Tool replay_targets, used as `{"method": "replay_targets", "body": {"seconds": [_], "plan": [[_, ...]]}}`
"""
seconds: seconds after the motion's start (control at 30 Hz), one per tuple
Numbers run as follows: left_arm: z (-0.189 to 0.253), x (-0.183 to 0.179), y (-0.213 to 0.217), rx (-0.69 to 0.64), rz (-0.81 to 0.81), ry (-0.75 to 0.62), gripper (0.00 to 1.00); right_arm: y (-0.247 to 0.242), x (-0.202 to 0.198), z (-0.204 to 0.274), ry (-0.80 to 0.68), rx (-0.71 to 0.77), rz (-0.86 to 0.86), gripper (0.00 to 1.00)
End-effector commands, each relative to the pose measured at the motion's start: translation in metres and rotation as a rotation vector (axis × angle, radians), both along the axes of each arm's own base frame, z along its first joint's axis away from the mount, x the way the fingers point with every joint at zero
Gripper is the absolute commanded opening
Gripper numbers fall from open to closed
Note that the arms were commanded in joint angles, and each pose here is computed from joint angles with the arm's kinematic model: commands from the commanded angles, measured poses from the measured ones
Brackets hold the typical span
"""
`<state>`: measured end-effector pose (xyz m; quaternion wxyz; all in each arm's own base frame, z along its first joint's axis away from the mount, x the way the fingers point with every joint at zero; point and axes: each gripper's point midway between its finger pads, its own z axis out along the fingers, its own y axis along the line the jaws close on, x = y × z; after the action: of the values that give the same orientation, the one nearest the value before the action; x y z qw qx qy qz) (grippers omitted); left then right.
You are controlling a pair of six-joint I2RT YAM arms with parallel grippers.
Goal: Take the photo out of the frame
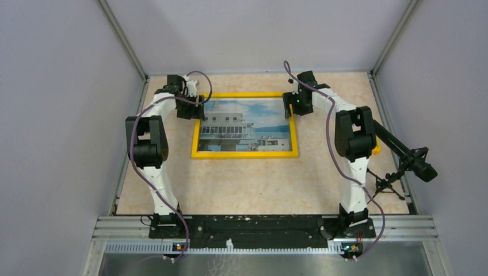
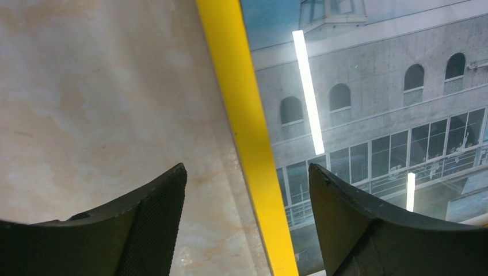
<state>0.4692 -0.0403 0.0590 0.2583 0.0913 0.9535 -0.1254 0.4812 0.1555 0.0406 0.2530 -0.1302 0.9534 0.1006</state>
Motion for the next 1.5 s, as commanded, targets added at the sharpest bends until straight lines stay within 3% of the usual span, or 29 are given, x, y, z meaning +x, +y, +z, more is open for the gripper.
{"method": "replay_targets", "body": {"seconds": [0.0, 0.13, 0.3, 0.53, 0.73, 0.8, 0.87, 1.0, 1.17, 1.3, 1.47], "plan": [[-0.001, 0.011, -0.015, 0.07, -0.04, -0.035, 0.69, 0.007, 0.011, 0.001, -0.012, 0.029, 0.003, 0.64], [-0.015, -0.005, -0.008, 0.108, -0.018, 0.023, 0.57, 0.004, -0.007, -0.013, 0.035, 0.022, 0.008, 0.58], [-0.023, -0.031, -0.01, 0.099, -0.031, 0.063, 0.39, -0.003, -0.034, -0.026, 0.089, 0.008, 0.014, 0.4], [-0.032, -0.084, -0.009, 0.098, -0.087, 0.128, 0.14, -0.017, -0.082, -0.038, 0.165, -0.021, 0.028, 0.23], [-0.035, -0.141, -0.012, 0.074, -0.122, 0.205, 0.09, -0.029, -0.135, -0.047, 0.25, -0.03, 0.041, 0.12], [-0.034, -0.154, -0.012, 0.068, -0.129, 0.218, 0.09, -0.031, -0.146, -0.046, 0.26, -0.03, 0.044, 0.12], [-0.031, -0.161, -0.007, 0.088, -0.089, 0.222, 0.1, -0.034, -0.15, -0.043, 0.256, -0.04, 0.039, 0.19], [-0.026, -0.16, -0.005, 0.091, -0.036, 0.199, 0.18, -0.044, -0.15, -0.033, 0.239, -0.092, 0.054, 0.58], [-0.025, -0.154, 0.0, 0.111, -0.004, 0.191, 0.34, -0.05, -0.154, -0.019, 0.205, -0.11, 0.054, 0.83], [-0.026, -0.156, 0.001, 0.113, 0.023, 0.195, 0.39, -0.041, -0.168, -0.018, 0.23, -0.057, 0.088, 0.8], [-0.028, -0.155, -0.003, 0.087, 0.035, 0.199, 0.39, -0.032, -0.175, -0.027, 0.259, -0.023, 0.117, 0.59]]}}
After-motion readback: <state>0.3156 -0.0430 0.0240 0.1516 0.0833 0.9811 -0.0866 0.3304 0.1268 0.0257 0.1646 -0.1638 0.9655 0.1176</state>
